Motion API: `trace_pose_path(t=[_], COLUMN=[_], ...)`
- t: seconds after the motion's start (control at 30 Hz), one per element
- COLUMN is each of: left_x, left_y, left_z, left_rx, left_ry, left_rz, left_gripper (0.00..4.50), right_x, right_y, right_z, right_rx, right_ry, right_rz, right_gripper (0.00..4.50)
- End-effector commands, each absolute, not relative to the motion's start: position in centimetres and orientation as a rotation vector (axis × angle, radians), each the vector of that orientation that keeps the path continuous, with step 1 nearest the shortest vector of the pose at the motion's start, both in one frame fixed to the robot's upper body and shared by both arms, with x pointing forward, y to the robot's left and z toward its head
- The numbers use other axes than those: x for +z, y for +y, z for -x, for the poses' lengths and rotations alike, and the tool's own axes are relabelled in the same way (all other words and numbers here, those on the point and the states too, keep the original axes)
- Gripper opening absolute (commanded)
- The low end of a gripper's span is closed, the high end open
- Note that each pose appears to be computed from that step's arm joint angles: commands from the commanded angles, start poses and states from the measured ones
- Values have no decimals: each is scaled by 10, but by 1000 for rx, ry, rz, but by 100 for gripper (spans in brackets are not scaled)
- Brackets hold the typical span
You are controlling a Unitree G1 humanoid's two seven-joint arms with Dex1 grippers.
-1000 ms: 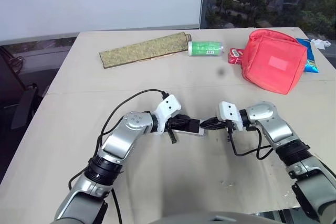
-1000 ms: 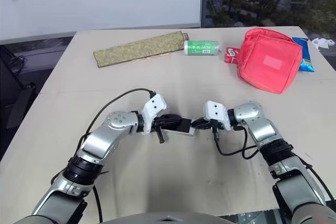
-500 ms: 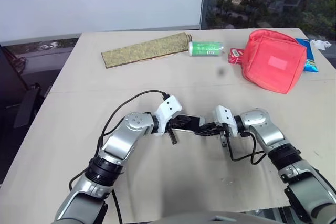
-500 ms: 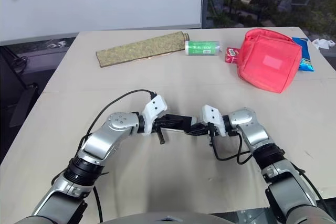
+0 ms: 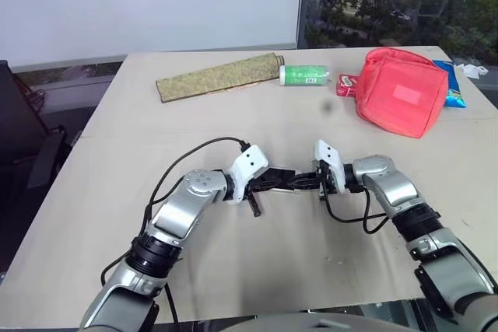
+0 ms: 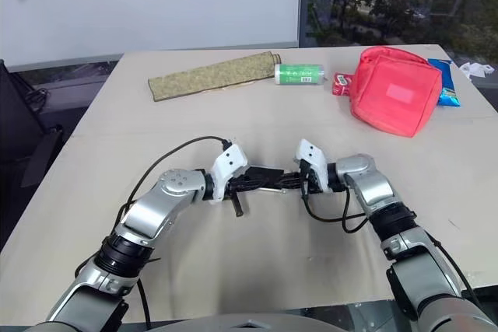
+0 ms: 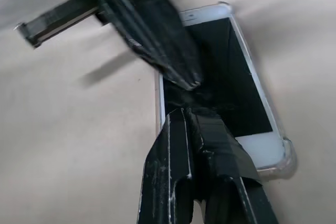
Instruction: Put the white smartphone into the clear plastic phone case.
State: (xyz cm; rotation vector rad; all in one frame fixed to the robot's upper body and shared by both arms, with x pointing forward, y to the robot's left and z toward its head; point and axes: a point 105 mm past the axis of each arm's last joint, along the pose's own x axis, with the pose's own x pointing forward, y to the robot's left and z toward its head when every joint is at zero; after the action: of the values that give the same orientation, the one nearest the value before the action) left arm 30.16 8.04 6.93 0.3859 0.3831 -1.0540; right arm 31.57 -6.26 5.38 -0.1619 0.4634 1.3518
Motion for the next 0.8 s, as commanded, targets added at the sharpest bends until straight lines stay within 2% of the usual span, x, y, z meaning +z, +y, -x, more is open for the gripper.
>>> trace_pose_path(t=[0.03, 0.23, 0.4, 0.5, 0.63, 0.77, 0.8], left_x=[68, 68, 70, 81, 111, 120, 119], left_y=[81, 81, 83, 87, 104, 127, 137], left_z=[-301, -302, -305, -309, -305, -294, -290], left_rx=[-1051, -1050, -1033, -1010, -1002, -974, -959], left_ry=[388, 386, 367, 315, 144, 72, 76], left_rz=[-405, -406, -398, -354, -240, -221, -216], left_gripper=[0, 0, 0, 0, 0, 0, 0], right_x=[-7, -5, -6, 21, 76, 100, 107], right_y=[-99, -99, -102, -83, -78, -93, -102], right_z=[-300, -285, -293, -297, -303, -305, -306], right_rx=[1192, 1359, 1343, 1380, 1376, 1358, 1339], right_ry=[766, 639, 568, 369, 48, -6, -12], right_rz=[155, 360, 457, 307, 134, 77, 58], right_gripper=[5, 5, 5, 5, 5, 5, 29])
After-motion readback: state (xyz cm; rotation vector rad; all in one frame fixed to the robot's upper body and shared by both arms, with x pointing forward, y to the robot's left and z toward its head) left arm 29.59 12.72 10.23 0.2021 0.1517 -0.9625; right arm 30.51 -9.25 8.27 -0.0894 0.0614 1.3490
